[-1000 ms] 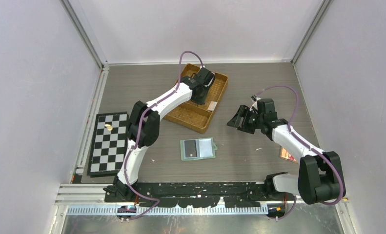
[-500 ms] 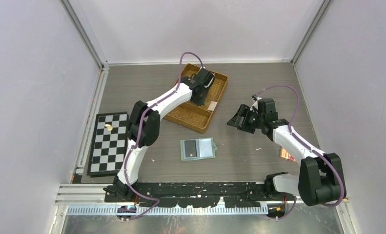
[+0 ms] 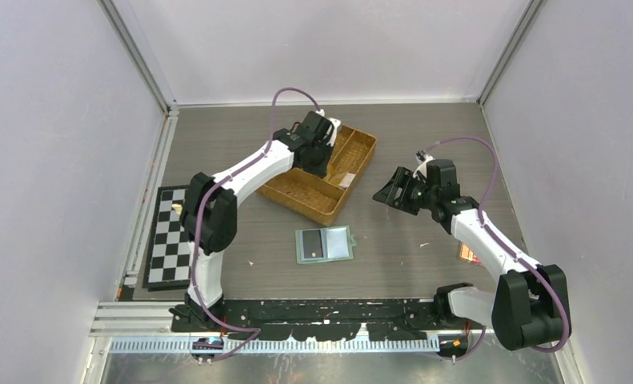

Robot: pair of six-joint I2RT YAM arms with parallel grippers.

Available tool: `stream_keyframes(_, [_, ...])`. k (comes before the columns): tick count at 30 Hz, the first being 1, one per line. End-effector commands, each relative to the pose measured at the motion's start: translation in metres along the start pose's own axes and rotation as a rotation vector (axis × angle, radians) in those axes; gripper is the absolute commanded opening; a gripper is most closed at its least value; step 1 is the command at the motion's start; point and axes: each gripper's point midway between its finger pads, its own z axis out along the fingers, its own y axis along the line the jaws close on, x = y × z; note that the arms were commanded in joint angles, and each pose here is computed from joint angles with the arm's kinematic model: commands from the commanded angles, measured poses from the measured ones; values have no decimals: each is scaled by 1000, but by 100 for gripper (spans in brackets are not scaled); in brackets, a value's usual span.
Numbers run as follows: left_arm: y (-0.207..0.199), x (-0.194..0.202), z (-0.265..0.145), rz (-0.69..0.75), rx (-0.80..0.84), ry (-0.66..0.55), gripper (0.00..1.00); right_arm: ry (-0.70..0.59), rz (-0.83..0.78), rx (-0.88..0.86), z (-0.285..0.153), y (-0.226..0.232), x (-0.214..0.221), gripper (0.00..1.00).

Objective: Put the credit cards into the card holder
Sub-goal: Pick up the credit card from the storage box.

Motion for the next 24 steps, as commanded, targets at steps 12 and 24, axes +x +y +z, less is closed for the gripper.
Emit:
stream_keyframes(12, [-11,-17,-5,-3,165,-126,0,-11,-4,-23,7,-2,0,69])
stream_keyframes(24, [-2,-13,6,-28,269,-140,4,-10,-14,-40,11,0,-2,69])
